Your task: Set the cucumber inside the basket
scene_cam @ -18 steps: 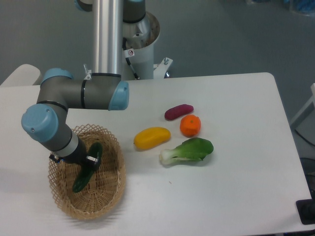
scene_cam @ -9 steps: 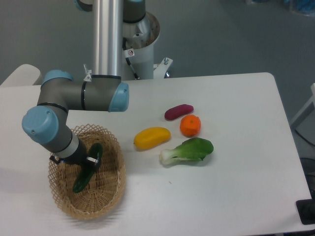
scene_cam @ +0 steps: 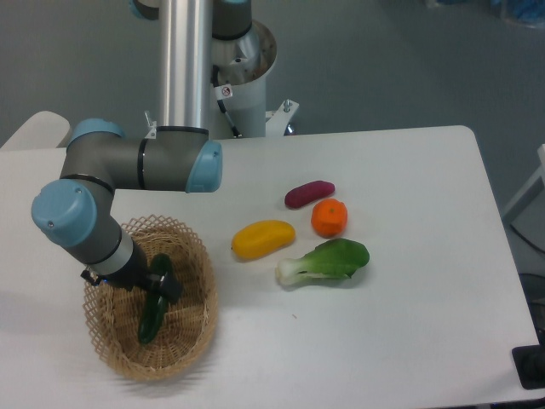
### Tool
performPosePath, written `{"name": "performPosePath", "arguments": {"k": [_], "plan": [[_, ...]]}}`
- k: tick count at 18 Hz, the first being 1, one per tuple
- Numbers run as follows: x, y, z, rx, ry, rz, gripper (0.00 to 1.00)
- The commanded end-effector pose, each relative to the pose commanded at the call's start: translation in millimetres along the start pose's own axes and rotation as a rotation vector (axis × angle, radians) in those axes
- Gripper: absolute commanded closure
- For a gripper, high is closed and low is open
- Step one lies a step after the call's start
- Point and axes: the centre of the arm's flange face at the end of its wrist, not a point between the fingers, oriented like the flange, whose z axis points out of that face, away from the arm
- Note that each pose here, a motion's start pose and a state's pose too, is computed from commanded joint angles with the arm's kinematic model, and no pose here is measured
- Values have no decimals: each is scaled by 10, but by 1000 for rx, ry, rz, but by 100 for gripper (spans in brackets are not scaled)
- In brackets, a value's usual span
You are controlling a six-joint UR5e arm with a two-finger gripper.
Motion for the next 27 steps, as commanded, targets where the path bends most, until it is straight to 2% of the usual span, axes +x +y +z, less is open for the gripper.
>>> {"name": "performPosePath", "arguments": {"k": [3, 7, 11, 13, 20, 23, 27], "plan": [[-364, -122, -260, 58, -18, -34, 0], [-640, -36, -454, 71, -47, 160, 0], [-1084, 163, -666, 88, -72, 237, 0], [-1259, 305, -769, 84, -84, 329, 0], [-1735, 740, -1043, 39, -51, 641, 0], [-1945, 859, -1041, 64, -28, 677, 0], [-1995, 885, -1103, 77, -39, 667, 0]]}}
